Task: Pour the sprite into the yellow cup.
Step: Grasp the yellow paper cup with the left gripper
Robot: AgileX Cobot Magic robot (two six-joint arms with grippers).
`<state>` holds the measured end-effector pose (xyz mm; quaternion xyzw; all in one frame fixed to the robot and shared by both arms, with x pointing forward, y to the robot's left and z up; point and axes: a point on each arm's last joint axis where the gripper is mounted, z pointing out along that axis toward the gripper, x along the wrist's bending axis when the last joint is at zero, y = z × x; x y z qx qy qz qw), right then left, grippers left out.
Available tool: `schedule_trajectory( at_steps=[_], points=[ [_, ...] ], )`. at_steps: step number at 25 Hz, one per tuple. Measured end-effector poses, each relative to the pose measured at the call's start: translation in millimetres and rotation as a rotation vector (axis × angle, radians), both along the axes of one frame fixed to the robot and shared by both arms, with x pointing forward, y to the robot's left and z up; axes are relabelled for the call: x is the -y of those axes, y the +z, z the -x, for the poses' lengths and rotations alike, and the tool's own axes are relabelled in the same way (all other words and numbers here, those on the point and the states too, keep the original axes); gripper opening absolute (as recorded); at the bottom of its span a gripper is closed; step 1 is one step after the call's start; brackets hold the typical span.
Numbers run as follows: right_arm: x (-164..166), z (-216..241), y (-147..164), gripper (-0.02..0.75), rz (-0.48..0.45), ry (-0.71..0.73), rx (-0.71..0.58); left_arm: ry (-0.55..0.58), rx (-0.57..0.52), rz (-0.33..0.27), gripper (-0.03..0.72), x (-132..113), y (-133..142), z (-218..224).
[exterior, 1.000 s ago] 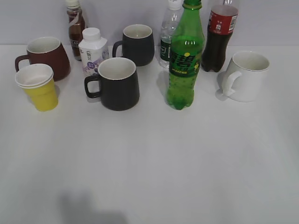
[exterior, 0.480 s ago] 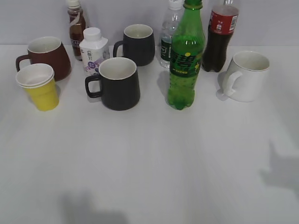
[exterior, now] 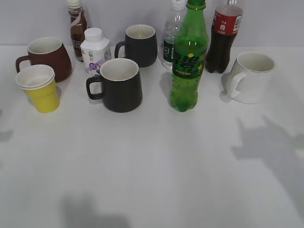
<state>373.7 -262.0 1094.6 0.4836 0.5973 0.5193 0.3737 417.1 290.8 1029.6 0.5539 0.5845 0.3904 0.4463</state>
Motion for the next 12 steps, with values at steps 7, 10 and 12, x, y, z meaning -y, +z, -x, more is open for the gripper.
schedule_trajectory(
  at_steps=[7, 10, 12],
  points=[
    [-23, -37, -27, 0.44, 0.093, 0.083, -0.103, -0.019, -0.141, 0.007, 0.329, 9, -37, -19],
    [-26, -45, -30, 0.44, 0.087, 0.08, -0.091, -0.059, -0.123, -0.001, 0.374, 18, -48, -11],
    [-27, -50, -32, 0.438, 0.087, 0.079, -0.084, -0.073, -0.1, -0.013, 0.402, 21, -57, -6]
  ],
)
